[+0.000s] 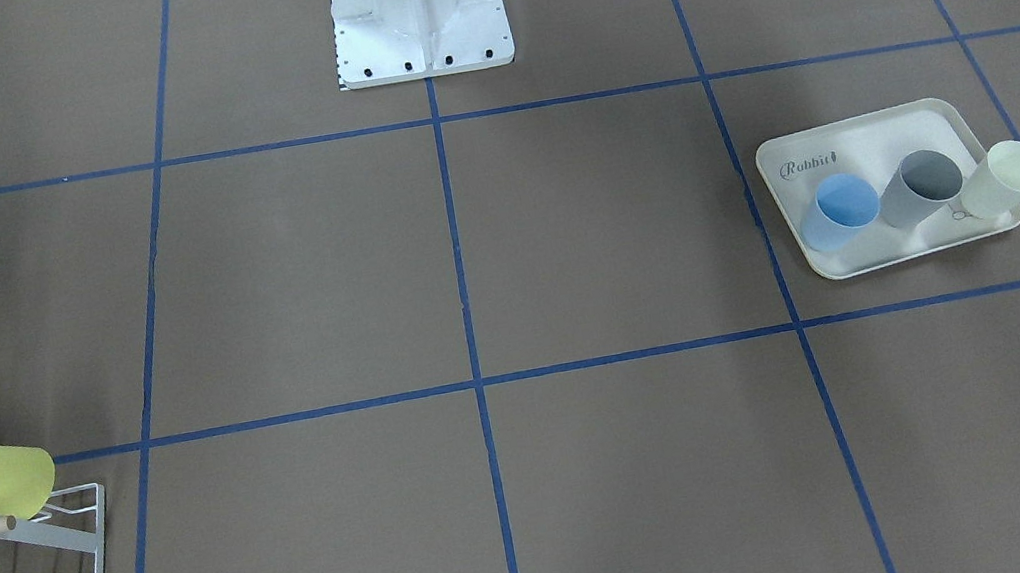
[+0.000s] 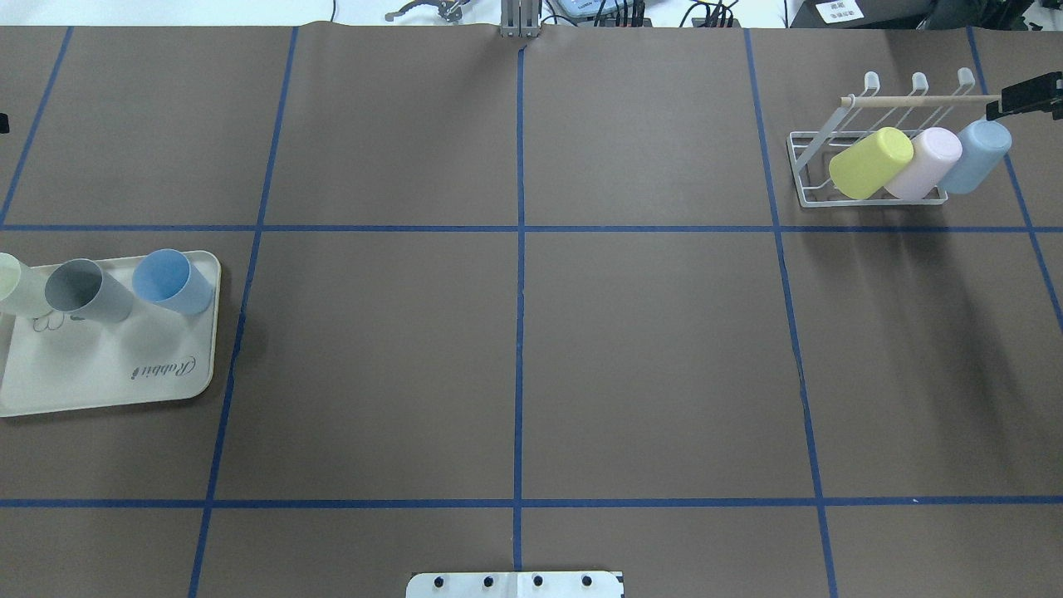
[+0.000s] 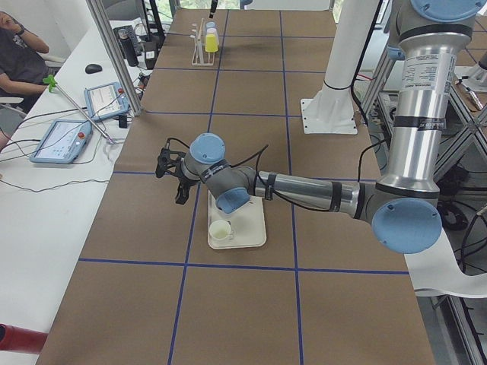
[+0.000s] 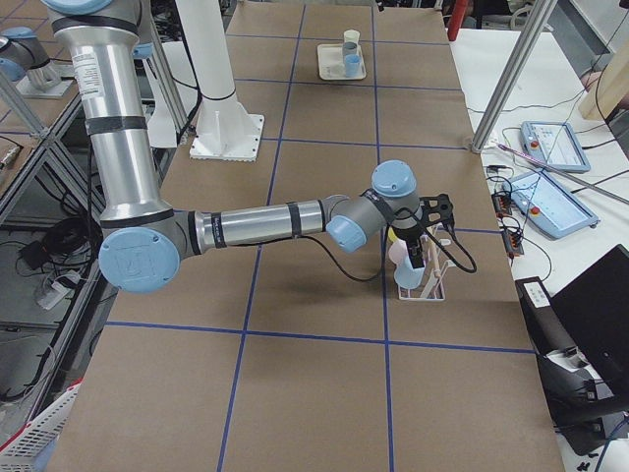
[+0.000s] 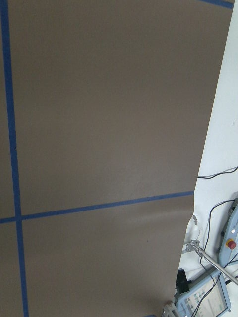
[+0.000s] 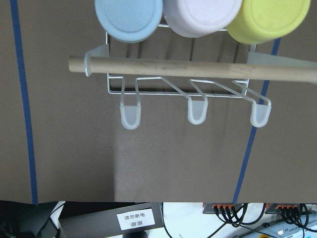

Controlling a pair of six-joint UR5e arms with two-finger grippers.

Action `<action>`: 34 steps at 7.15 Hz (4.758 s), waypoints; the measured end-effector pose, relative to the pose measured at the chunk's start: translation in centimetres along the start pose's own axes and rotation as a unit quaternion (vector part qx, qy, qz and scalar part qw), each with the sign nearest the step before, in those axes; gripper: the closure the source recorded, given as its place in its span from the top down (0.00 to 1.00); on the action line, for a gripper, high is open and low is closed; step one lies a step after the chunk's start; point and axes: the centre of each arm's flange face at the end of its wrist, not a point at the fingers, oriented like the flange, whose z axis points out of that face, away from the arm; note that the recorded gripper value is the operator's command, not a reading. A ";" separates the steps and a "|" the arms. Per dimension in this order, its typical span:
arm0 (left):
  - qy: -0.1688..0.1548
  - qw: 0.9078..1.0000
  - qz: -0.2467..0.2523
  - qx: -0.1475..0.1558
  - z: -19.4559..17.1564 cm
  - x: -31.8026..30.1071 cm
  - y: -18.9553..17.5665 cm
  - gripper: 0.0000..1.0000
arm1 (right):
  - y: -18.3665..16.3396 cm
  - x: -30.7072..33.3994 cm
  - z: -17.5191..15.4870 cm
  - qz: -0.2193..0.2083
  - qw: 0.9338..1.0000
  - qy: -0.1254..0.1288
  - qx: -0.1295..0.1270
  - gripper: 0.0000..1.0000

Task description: Transfer IKEA cup to right arm and place on rack

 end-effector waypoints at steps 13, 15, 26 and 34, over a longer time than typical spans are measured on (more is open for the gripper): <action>-0.084 0.980 -0.077 -0.165 7.9 -7.8 14.7 0.00 | 2.8 -0.9 -1.4 0.002 0.999 -0.044 -0.027 0.98; -0.085 0.978 -0.078 -0.171 8.5 -7.8 14.9 0.00 | 2.7 -1.0 -1.4 0.001 0.999 -0.045 -0.026 0.98; 0.042 0.982 -0.126 -0.135 -4.7 2.4 13.6 0.00 | 3.3 -10.6 -3.5 0.000 0.995 -0.094 -0.016 0.98; 0.295 0.906 -0.215 -0.214 -2.6 36.6 6.9 0.00 | 8.4 -33.9 -7.6 0.094 0.934 -0.339 -0.058 0.98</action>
